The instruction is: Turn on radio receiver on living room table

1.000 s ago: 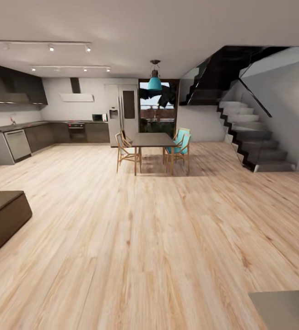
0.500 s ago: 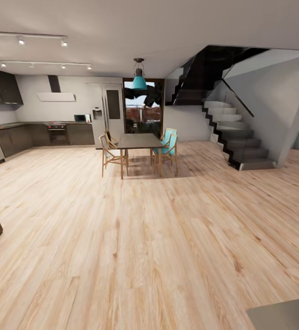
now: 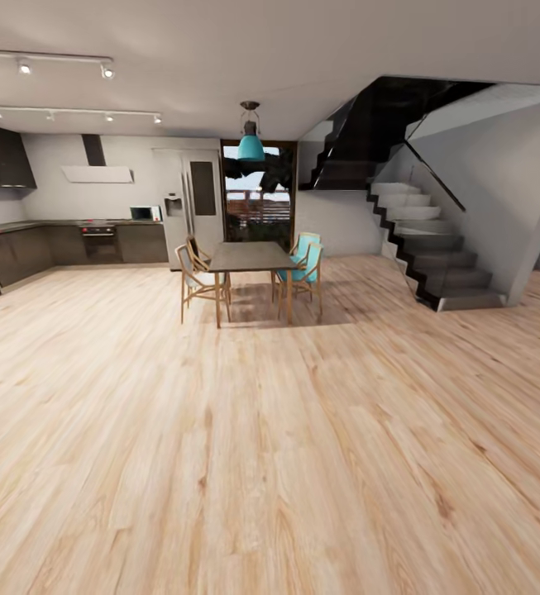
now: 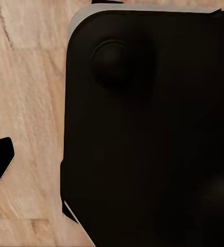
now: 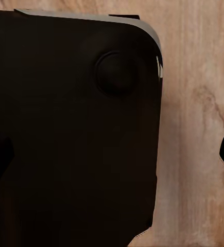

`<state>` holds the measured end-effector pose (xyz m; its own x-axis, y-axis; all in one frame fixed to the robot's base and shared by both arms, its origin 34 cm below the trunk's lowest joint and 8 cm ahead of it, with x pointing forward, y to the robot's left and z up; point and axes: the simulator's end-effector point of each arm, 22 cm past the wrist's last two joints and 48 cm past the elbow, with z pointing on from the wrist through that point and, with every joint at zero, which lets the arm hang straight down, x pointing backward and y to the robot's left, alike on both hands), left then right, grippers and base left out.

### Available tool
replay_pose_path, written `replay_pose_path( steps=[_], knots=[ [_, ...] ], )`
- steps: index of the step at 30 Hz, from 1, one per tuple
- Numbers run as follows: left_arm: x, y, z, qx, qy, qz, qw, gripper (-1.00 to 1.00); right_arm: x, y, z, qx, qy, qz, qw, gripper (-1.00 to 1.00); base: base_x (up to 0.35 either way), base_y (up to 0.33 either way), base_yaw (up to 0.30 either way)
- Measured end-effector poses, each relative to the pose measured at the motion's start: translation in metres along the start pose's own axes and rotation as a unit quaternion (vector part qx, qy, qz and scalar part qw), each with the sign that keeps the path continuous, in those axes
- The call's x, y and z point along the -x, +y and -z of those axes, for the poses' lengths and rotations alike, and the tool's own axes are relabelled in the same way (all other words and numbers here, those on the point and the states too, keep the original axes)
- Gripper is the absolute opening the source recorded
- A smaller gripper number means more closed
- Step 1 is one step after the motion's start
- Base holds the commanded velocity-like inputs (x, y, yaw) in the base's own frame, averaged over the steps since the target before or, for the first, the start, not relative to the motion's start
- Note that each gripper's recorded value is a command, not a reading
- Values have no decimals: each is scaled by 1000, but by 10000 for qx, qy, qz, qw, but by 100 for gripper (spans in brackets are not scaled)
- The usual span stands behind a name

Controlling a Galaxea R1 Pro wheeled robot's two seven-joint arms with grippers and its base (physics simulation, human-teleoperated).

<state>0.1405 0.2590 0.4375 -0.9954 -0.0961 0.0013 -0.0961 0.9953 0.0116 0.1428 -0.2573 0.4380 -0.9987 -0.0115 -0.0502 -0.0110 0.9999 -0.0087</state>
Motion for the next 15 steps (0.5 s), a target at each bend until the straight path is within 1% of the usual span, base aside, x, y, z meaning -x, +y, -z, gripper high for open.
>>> replay_pose_path(
  steps=[15],
  knots=[
    [0,0,0,-1,0,0,10000,100,0,0,0,2,1,4,10000,100,324,0,0]
  ],
)
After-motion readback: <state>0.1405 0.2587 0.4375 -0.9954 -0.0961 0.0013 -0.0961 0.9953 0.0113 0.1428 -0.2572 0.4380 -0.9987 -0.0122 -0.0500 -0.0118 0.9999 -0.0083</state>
